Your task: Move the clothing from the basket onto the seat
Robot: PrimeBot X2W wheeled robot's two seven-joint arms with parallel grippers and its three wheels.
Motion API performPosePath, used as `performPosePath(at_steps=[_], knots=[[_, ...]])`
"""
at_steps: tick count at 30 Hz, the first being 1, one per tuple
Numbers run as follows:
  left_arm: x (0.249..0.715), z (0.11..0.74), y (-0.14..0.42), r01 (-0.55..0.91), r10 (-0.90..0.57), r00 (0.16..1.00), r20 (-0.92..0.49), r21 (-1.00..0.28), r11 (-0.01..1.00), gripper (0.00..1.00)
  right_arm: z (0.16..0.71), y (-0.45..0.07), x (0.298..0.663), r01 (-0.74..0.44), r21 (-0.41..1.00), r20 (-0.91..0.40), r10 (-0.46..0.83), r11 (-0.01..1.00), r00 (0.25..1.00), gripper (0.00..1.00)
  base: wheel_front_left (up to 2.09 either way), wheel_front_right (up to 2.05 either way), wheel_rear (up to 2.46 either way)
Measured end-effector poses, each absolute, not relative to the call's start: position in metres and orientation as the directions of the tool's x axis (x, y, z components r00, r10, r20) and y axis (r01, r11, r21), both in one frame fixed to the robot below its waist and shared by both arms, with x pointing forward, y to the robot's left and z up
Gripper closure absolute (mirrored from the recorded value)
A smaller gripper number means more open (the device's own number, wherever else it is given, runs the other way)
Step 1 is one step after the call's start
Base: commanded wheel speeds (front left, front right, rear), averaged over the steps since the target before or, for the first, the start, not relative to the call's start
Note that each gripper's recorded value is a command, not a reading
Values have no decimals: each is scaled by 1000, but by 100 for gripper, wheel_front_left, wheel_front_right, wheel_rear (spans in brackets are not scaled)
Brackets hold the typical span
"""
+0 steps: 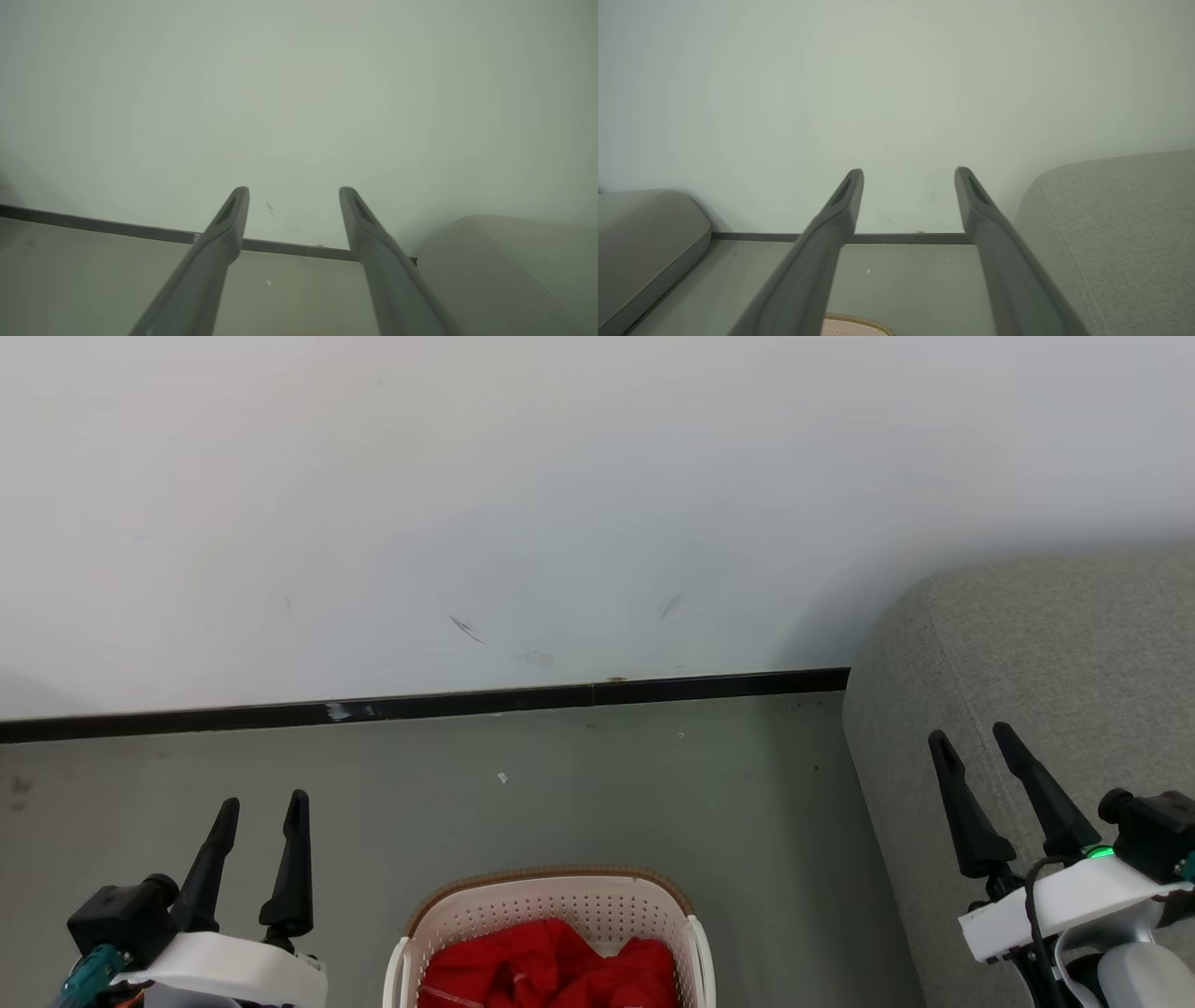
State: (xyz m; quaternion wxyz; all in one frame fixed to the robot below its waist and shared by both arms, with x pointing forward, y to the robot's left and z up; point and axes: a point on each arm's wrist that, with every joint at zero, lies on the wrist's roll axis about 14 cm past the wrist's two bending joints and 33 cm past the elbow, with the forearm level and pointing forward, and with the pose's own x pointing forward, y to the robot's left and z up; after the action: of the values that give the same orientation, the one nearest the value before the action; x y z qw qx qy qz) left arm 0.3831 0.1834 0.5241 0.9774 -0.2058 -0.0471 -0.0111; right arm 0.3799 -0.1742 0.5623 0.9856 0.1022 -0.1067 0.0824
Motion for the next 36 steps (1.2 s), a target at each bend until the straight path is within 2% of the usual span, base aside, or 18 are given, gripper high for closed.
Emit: performPosePath(at_steps=[8,36], knots=[[383,529,176,63,-23,991,129,-317,946,0,565,-177,379,-159,71,244,137,985,960,0,0,0,0],[386,528,178,37,4,992,127,-313,949,0,555,-175,380,-138,80,217,118,987,969,0,0,0,0]])
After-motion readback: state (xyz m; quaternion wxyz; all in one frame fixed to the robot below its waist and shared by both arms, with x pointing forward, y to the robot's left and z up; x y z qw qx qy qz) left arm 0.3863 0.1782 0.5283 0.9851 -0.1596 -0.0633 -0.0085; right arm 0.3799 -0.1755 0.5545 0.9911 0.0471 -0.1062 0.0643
